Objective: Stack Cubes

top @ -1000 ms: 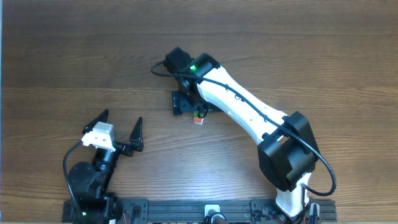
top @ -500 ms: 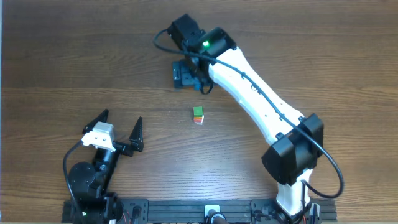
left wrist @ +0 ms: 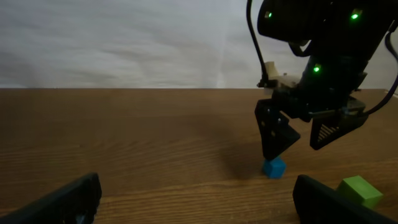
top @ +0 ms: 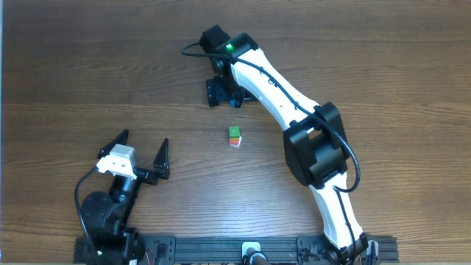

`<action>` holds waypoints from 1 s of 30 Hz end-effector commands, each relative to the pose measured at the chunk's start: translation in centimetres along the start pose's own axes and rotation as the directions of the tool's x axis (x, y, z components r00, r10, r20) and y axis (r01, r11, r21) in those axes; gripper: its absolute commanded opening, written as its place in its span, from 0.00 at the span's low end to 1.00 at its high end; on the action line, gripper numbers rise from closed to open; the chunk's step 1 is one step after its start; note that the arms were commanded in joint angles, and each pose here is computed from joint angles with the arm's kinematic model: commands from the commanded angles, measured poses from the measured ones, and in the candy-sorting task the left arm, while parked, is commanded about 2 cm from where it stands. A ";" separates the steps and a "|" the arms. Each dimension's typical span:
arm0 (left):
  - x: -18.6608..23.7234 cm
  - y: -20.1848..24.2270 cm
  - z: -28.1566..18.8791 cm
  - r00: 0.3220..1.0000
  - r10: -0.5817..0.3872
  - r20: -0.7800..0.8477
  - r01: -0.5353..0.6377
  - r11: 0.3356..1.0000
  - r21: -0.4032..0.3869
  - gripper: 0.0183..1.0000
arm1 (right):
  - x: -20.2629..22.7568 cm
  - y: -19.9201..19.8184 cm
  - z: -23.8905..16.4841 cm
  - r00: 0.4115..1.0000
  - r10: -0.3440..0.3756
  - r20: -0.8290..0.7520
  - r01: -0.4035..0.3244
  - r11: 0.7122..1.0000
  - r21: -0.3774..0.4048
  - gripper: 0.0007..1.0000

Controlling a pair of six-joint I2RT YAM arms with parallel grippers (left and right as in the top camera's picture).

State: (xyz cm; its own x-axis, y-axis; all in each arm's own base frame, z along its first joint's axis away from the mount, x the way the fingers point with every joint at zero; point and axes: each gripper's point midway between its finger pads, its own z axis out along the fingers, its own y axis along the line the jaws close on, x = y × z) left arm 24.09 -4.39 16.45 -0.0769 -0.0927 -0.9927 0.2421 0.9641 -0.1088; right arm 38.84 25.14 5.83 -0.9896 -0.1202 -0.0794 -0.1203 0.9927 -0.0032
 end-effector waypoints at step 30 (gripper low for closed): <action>0.2 -0.3 0.0 1.000 0.014 -0.001 -0.014 1.000 0.014 1.00 | -2.3 -0.1 5.0 0.999 0.041 0.002 -0.041 0.999 -0.017 0.90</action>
State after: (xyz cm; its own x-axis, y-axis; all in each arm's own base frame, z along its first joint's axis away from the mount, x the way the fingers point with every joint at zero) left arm 24.09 -4.39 16.46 -0.0765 -0.0927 -0.9927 0.2422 0.9641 -0.1087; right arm 41.37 25.12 2.29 -0.9911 -0.0881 -0.0994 -0.0894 0.9959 0.0096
